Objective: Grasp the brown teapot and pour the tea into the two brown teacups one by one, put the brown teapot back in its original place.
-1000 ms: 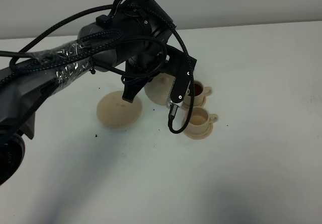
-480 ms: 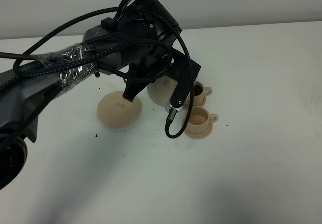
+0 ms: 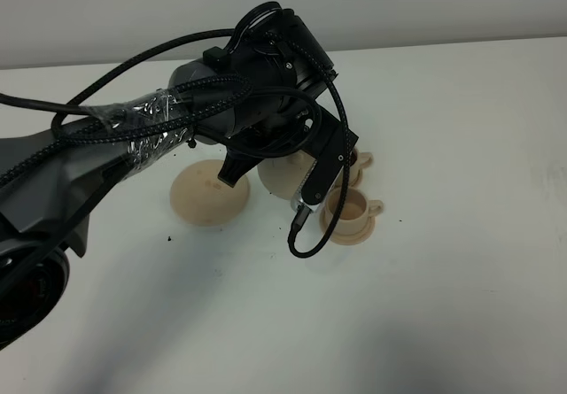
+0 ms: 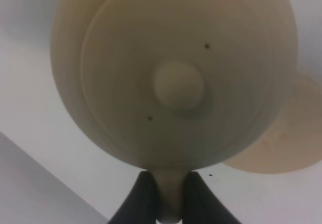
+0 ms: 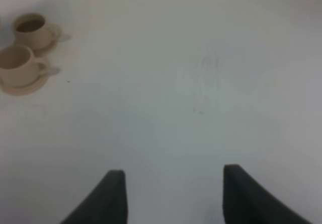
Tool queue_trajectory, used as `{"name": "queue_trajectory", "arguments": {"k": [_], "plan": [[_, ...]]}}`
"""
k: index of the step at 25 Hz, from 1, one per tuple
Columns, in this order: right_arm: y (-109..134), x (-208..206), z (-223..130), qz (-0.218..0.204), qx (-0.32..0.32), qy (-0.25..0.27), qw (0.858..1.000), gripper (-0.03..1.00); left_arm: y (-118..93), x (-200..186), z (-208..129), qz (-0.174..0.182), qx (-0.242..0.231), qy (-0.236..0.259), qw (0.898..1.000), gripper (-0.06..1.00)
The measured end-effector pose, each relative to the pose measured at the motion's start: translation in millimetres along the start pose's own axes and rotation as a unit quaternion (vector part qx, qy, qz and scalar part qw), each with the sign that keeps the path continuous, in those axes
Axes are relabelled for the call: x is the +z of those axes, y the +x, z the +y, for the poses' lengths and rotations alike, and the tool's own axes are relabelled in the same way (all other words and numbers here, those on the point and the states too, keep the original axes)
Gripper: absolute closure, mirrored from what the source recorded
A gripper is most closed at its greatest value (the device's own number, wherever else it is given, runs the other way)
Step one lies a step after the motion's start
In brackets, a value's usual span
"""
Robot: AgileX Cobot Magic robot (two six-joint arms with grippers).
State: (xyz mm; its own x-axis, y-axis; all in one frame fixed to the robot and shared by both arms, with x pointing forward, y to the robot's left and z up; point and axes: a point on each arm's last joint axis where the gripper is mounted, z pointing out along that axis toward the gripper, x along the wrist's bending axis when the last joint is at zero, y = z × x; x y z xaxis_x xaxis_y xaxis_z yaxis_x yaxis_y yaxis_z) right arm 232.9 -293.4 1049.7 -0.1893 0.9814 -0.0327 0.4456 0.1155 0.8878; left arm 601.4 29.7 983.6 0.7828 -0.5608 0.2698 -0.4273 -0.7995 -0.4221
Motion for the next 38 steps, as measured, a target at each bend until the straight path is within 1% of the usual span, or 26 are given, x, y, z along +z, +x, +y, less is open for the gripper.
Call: {"name": "queue_trajectory", "arguments": {"k": [8, 16, 21, 26, 35, 38], "plan": [[0, 0, 0, 0.0, 0.0, 0.0, 1.0, 0.51, 1, -3, 5, 0.008, 0.02, 0.017, 1.0, 0.79], [0, 0, 0, 0.0, 0.0, 0.0, 1.0, 0.51, 1, -4, 6, 0.013, 0.027, 0.026, 0.999, 0.79], [0, 0, 0, 0.0, 0.0, 0.0, 1.0, 0.51, 1, -4, 7, 0.012, 0.028, 0.027, 0.999, 0.79], [0, 0, 0, 0.0, 0.0, 0.0, 1.0, 0.51, 1, 5, 11, 0.005, 0.035, 0.029, 0.999, 0.79], [0, 0, 0, 0.0, 0.0, 0.0, 1.0, 0.51, 2, 7, 14, 0.012, 0.038, 0.026, 0.999, 0.79], [0, 0, 0, 0.0, 0.0, 0.0, 1.0, 0.51, 2, 4, 17, 0.018, 0.046, 0.034, 0.998, 0.79]]}}
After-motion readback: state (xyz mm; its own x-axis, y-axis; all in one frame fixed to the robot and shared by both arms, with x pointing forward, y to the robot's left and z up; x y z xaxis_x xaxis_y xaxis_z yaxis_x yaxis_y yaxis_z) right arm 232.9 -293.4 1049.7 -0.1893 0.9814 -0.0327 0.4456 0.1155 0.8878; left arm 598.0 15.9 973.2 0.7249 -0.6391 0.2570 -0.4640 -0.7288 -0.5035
